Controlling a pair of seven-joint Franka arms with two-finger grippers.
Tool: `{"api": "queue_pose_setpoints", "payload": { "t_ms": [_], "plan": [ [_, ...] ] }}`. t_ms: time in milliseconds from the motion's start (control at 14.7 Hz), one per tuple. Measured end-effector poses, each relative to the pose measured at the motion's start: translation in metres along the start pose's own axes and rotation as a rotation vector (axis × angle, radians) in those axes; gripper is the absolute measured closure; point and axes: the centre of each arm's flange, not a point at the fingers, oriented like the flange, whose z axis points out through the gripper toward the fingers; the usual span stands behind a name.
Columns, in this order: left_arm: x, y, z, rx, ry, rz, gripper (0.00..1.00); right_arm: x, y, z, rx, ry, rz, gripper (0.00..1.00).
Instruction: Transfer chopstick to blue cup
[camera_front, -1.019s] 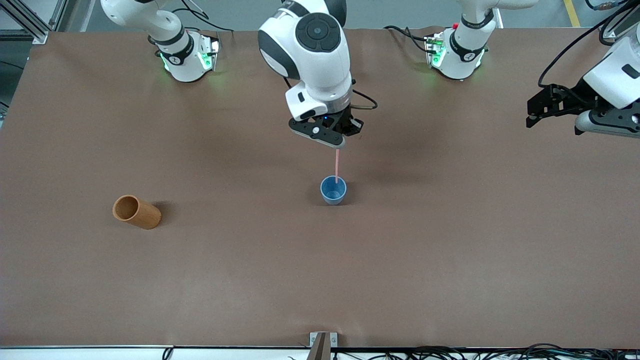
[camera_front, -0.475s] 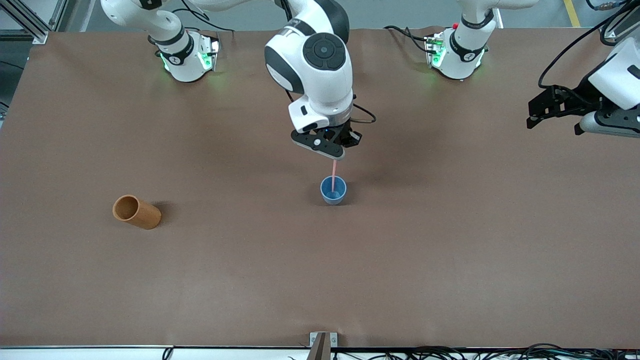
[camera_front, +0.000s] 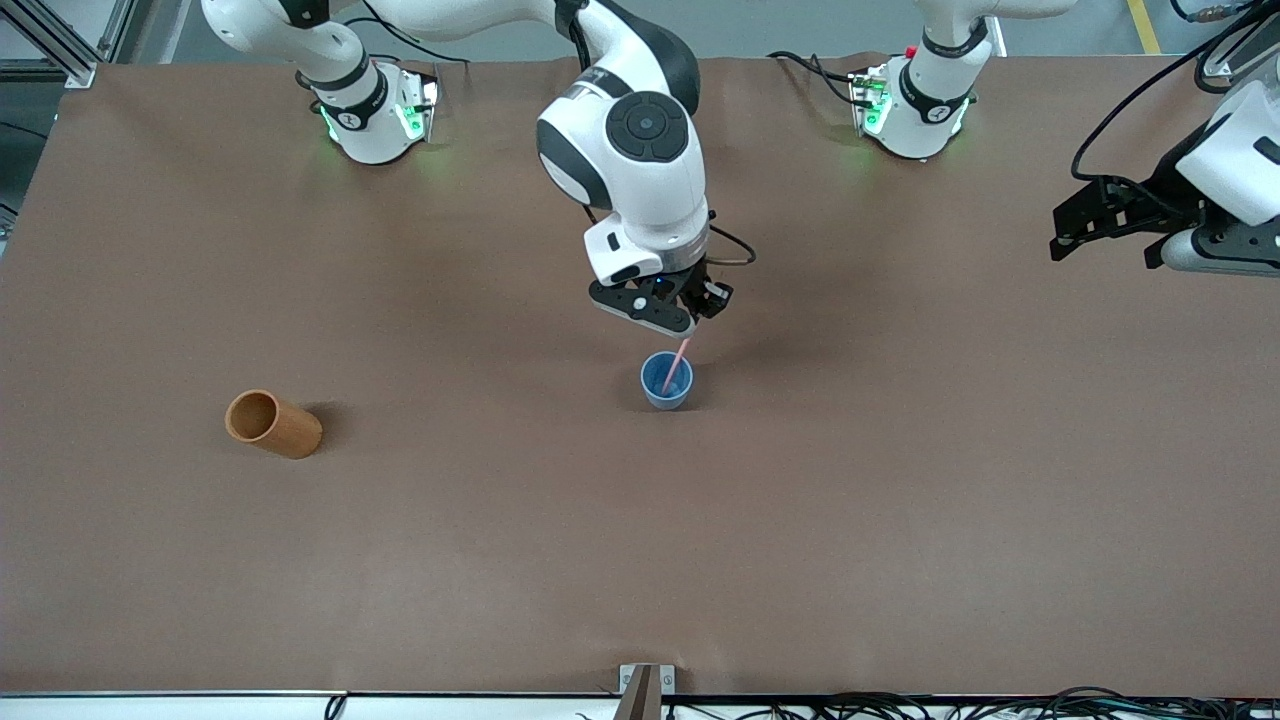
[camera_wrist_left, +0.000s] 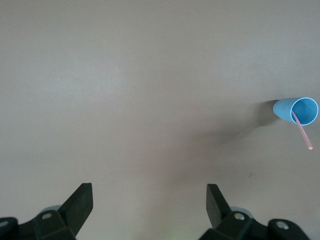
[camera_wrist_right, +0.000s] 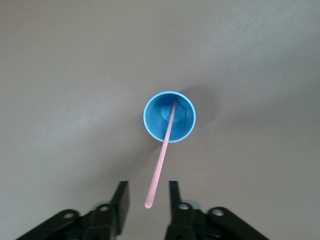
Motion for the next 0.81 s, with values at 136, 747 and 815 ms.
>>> {"api": "queue_pose_setpoints", "payload": {
  "t_ms": [136, 747, 815],
  "plan": [
    [0.001, 0.006, 0.002, 0.000, -0.003, 0.011, 0.00, 0.005, 0.001, -0.006, 0.008, 0.008, 0.007, 0.45],
    [0.003, 0.004, 0.000, -0.001, 0.009, 0.010, 0.00, 0.164, 0.135, -0.188, -0.003, 0.049, -0.120, 0.01],
    [0.003, 0.004, -0.001, -0.001, 0.010, 0.009, 0.00, 0.186, 0.162, -0.202, -0.005, 0.056, -0.139, 0.01]
  ]
}}
